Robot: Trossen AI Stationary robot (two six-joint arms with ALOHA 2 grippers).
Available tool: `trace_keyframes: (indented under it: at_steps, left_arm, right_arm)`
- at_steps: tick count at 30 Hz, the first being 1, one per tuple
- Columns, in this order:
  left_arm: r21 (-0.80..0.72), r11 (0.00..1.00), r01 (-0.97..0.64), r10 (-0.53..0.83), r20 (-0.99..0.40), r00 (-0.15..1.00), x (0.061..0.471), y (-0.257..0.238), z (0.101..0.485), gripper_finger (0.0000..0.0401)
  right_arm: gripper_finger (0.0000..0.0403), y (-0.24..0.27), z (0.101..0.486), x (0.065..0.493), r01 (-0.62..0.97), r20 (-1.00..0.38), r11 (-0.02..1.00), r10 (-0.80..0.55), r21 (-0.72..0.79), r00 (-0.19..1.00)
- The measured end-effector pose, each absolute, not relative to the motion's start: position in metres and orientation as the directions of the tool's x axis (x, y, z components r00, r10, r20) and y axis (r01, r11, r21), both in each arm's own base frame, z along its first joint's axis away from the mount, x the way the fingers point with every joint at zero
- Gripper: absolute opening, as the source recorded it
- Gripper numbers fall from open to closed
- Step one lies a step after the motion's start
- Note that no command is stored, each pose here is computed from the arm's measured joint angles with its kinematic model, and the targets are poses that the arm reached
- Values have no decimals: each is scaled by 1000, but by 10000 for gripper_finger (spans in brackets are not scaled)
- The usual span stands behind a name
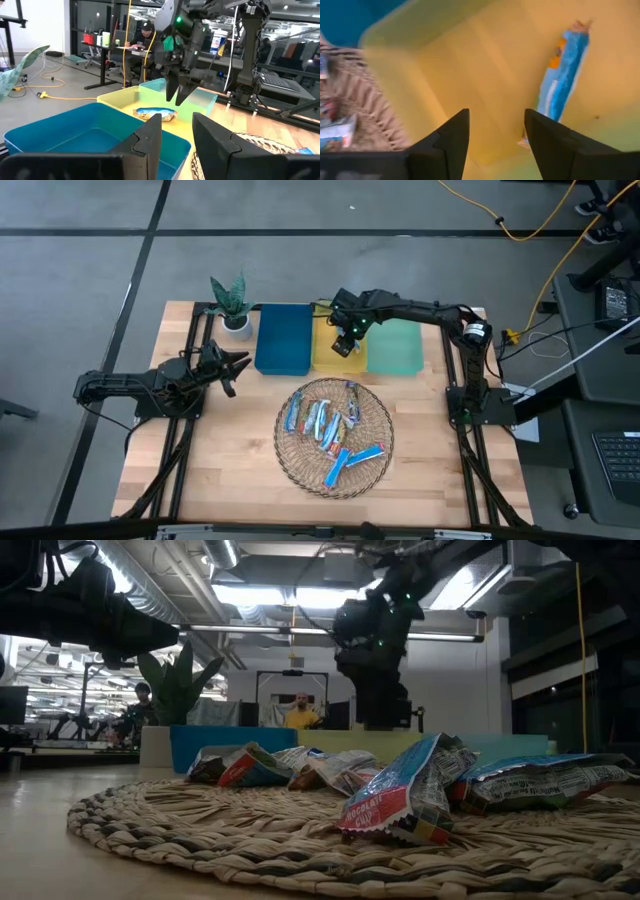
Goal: Pick and place Granola Bars by type
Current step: Put the blue granola bar into the light blue bin
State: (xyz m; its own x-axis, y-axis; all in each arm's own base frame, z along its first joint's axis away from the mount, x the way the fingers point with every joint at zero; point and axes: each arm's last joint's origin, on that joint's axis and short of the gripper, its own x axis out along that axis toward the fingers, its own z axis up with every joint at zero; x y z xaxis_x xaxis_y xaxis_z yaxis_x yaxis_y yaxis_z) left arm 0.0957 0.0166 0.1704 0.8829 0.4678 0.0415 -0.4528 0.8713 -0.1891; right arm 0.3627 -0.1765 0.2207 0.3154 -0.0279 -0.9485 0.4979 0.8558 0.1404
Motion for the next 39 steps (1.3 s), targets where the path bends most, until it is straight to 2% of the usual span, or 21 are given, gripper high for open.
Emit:
trace_keyframes:
  at_steps: [7, 13, 19, 24, 39]
  left_arm:
    - [-185, 898, -398, 411, 38, 911, 97, 15, 170, 104]
    - [-183, 906, -382, 394, 36, 918, 97, 14, 170, 104]
    - [-183, 906, -381, 394, 36, 918, 97, 14, 170, 104]
    - [-183, 908, -377, 389, 36, 920, 97, 14, 170, 104]
    - [-182, 912, -368, 380, 36, 924, 97, 14, 170, 104]
  right_arm:
    - [193, -158, 250, 377, 485, -941, 867, -63, 113, 332]
    - [193, -141, 271, 376, 504, -955, 857, -52, 108, 292]
    - [193, -111, 301, 364, 555, -947, 831, -156, 28, 281]
    - [193, -80, 334, 348, 610, -915, 792, -237, 13, 327]
    - [193, -2, 390, 292, 677, -885, 715, -189, 172, 425]
